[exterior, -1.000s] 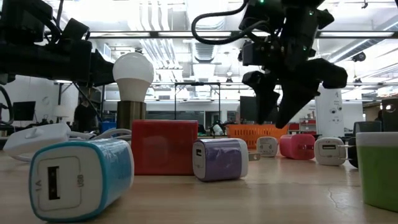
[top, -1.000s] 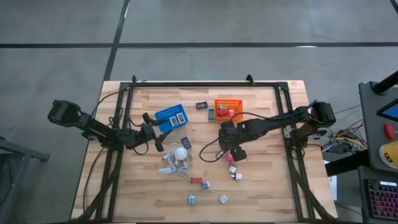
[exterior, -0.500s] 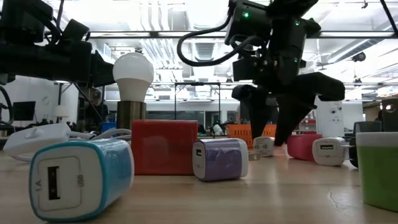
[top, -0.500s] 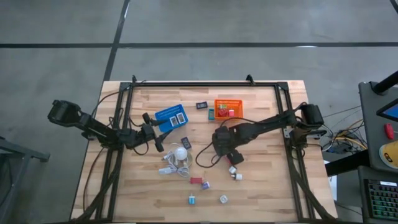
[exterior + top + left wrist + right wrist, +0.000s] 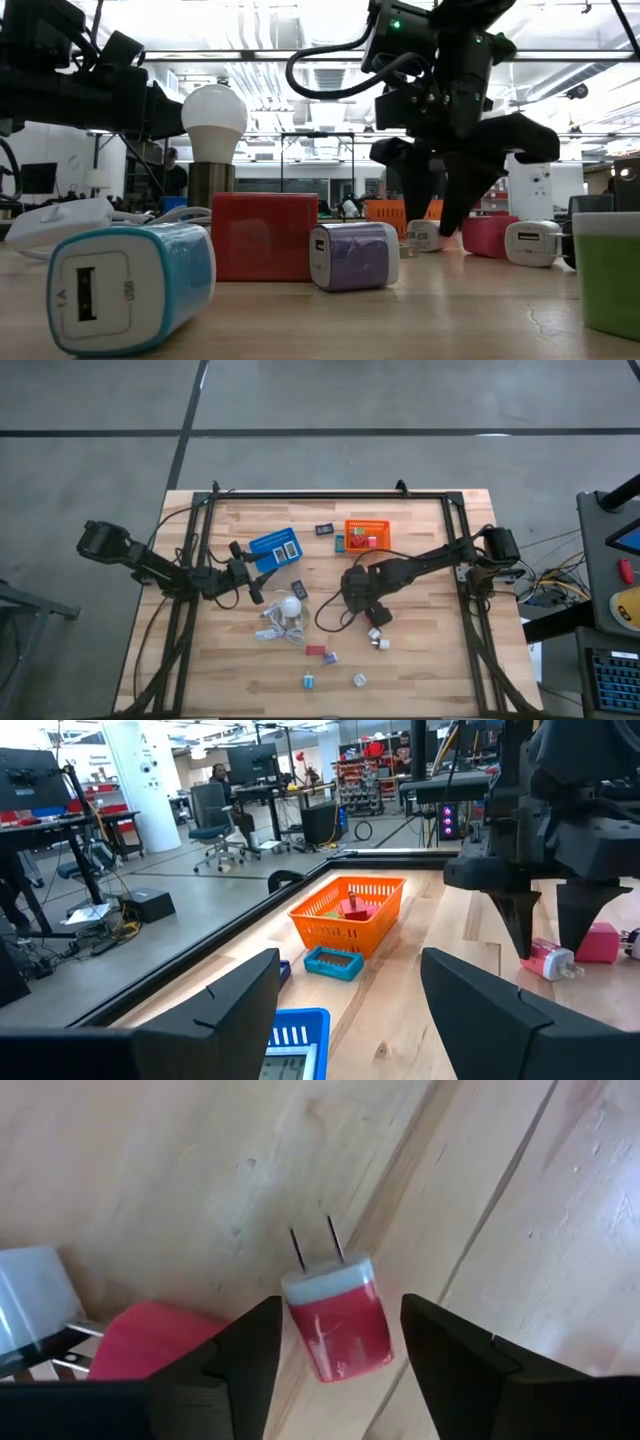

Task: Pick & Place Office items
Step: Put the top pink charger adapter into the orange bin

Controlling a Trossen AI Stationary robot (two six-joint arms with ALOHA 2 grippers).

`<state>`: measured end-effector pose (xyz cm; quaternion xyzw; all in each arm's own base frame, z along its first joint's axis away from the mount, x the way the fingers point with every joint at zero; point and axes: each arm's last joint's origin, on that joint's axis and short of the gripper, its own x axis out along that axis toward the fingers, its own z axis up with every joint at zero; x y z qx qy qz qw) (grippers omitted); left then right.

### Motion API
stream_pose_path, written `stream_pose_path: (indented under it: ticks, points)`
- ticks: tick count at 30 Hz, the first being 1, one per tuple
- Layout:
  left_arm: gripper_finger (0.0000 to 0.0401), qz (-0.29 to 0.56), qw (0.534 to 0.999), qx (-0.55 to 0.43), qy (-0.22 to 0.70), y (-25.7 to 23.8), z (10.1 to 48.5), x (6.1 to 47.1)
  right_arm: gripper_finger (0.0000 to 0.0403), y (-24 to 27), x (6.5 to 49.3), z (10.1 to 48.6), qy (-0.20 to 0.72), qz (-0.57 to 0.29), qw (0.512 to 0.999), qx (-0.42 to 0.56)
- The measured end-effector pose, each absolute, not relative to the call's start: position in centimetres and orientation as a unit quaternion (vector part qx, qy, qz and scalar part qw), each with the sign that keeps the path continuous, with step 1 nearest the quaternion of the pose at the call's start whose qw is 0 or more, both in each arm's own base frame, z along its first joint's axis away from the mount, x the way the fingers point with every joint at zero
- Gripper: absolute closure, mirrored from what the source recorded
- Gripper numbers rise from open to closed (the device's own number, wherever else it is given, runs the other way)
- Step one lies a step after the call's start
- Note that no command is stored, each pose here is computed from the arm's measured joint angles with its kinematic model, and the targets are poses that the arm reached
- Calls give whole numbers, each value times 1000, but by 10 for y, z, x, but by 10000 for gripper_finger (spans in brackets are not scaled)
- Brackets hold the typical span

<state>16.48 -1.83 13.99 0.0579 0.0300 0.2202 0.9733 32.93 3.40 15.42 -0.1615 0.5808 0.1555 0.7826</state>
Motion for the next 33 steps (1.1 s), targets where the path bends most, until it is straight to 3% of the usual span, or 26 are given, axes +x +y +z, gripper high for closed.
stream_pose_path:
  ticks: [6,11,18,33]
  points:
    - [153,220,973,57,30,-18,140,165,227,35,332,143,588,167,775,-163]
    - [153,221,973,57,30,-18,140,165,280,35,334,134,596,177,766,-162]
    - [153,221,973,57,31,-18,140,165,281,35,336,140,586,175,772,-171]
    - [153,221,973,55,35,-18,138,164,281,8,343,181,559,28,796,-231]
